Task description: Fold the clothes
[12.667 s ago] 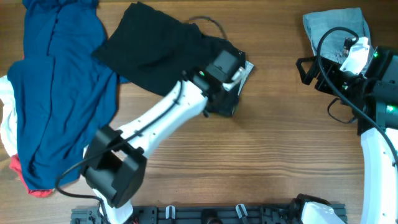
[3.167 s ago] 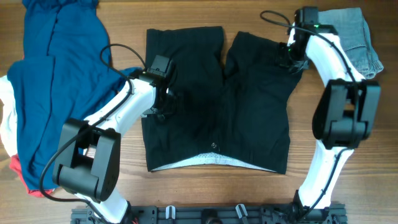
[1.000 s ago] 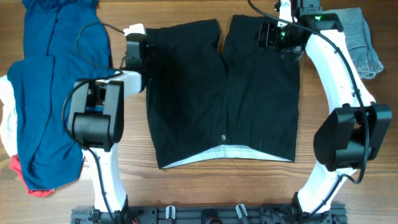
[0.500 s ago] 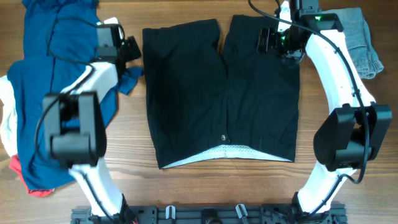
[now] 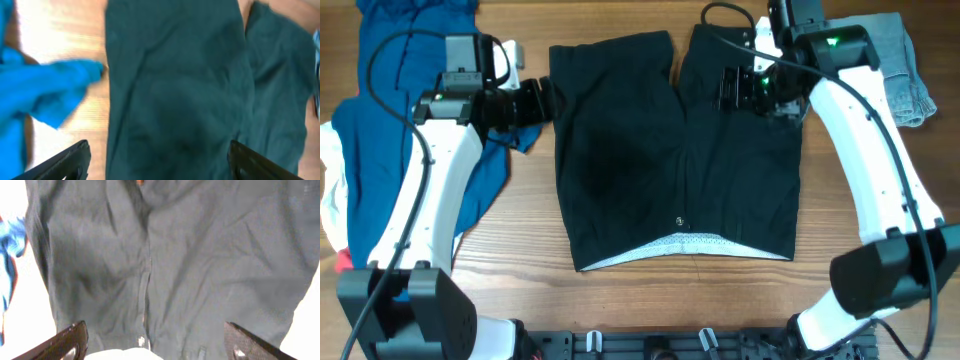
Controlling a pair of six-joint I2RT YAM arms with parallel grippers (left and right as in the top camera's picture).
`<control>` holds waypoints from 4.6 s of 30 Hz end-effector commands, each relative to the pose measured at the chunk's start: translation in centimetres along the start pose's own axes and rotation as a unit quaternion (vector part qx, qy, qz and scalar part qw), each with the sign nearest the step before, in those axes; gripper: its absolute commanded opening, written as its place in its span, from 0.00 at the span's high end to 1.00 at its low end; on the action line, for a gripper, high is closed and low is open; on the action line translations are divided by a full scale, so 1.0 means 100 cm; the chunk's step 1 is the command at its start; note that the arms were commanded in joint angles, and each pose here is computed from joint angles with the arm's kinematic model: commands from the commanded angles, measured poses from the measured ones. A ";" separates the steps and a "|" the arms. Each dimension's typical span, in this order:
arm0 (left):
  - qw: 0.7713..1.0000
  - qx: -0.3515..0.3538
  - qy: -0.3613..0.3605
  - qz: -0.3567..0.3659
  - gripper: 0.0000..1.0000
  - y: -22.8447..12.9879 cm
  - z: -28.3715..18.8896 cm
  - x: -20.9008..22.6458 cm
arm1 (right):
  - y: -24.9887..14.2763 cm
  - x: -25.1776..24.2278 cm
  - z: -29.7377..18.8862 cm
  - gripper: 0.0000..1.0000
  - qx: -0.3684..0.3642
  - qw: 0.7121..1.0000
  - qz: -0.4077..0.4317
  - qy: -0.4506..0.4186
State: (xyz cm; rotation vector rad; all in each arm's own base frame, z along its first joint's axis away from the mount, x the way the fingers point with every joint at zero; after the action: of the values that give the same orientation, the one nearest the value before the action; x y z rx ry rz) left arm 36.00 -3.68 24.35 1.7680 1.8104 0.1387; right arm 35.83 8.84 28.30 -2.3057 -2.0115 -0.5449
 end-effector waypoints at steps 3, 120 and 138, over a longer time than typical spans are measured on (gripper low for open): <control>0.998 0.034 -0.024 0.050 0.16 -0.015 -0.005 -0.020 | -0.023 0.017 -0.007 0.13 0.023 0.999 -0.025 -0.018; 0.985 -0.019 0.079 0.154 0.96 -0.010 0.220 -0.005 | -0.096 -0.041 0.000 0.01 -0.103 0.993 0.022 0.055; 0.957 0.053 0.285 -0.024 0.93 -0.013 0.009 0.073 | -0.092 -0.046 0.025 0.02 -0.057 0.997 0.030 0.036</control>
State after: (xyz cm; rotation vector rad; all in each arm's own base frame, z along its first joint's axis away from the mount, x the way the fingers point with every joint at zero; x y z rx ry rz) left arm 36.56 0.08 21.13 1.9318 2.1437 0.5800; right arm 26.38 6.66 23.39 -2.3605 -1.8941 -0.7781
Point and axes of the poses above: each gripper's point midway between its finger pads, its own z axis out along the fingers, its own x axis along the line the jaws close on, y = z × x, the point moved 9 cm from there along -z, back along the fingers, and after that the axes turned 8 degrees about z, right-handed, at the moved point
